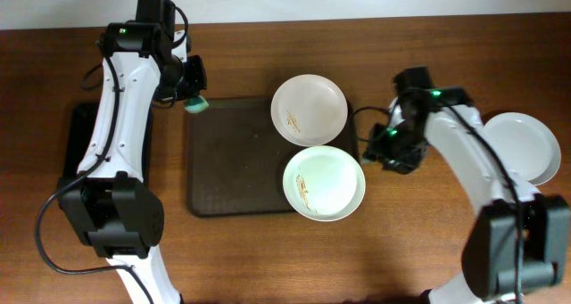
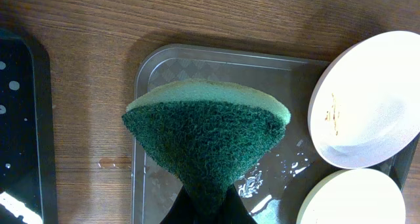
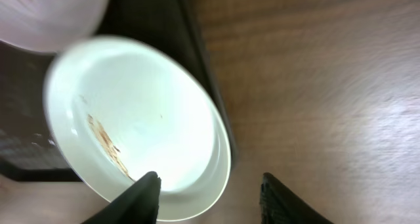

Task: Clean dirty plates on tray and stack at the side
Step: 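Set the plate on the table right of the tray and release, then grip the rim of the bottom-right plate with the right gripper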

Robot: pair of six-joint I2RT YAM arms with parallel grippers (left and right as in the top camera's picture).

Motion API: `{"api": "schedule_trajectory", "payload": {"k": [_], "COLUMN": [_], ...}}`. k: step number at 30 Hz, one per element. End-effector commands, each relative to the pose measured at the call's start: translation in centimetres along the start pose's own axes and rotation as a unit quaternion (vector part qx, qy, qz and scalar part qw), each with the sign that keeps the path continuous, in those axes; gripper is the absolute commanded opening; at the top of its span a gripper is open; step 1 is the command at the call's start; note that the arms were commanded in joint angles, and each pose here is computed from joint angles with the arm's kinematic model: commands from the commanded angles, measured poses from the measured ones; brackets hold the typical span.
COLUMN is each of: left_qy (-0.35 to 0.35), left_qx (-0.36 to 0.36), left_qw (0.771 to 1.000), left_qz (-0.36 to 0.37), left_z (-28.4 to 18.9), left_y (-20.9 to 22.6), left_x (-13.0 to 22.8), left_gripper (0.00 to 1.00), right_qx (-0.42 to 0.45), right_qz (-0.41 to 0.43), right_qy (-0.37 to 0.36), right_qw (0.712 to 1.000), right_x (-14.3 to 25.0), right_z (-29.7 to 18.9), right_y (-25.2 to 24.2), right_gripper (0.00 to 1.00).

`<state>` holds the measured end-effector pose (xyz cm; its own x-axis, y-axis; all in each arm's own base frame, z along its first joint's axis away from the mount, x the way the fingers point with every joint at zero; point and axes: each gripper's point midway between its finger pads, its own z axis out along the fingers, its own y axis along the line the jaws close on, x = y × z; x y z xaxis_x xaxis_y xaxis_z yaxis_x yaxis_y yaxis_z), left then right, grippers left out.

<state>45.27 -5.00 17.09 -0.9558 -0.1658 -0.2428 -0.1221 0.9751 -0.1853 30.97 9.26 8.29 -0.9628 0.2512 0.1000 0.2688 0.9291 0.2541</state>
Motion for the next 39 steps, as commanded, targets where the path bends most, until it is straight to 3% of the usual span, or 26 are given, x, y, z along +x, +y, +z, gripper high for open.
{"api": "schedule_trajectory", "payload": {"k": [1,6,12,20,24,28,31,39], "left_qy": [-0.006,-0.007,-0.01,-0.01,-0.01,-0.01,-0.01,-0.01], "left_qx": [0.004,0.003,0.007,0.007,0.007,0.007,0.007,0.007], "left_qw": [1.0,1.0,1.0,1.0,1.0,1.0,1.0,1.0], "left_qz": [0.013,0.01,0.021,0.022,0.022,0.022,0.022,0.022], "left_z": [-0.4,-0.4,-0.3,-0.3,-0.3,-0.3,-0.3,-0.3], "left_y": [-0.4,-0.1,-1.1,-1.2,-1.2,-1.2,-1.2,-1.2], "left_x": [-0.3,-0.4,-0.3,-0.3,-0.3,-0.3,-0.3,-0.3], "left_gripper": [0.01,0.01,0.01,0.01,0.01,0.01,0.01,0.01], "right_qx": [0.032,0.07,0.153,0.125,0.122,0.12,0.124,0.127], "right_qz": [-0.015,-0.045,-0.063,-0.069,-0.073,-0.083,-0.095,-0.101], "right_qy": [0.035,0.044,-0.036,-0.001,-0.003,-0.005,-0.008,0.002], "right_qw": [0.999,0.996,0.986,0.99,0.99,0.989,0.988,0.987], "right_x": [1.7,3.3,0.2,1.6,1.7,1.9,2.1,2.5], "right_z": [2.1,4.0,3.9,6.4,6.9,7.2,7.4,6.5], "right_y": [0.6,0.3,-1.8,-1.6,-1.5,-0.9,-0.4,0.2], "right_gripper": [0.48,0.45,0.45,0.38,0.25,0.2,0.04,0.04]}}
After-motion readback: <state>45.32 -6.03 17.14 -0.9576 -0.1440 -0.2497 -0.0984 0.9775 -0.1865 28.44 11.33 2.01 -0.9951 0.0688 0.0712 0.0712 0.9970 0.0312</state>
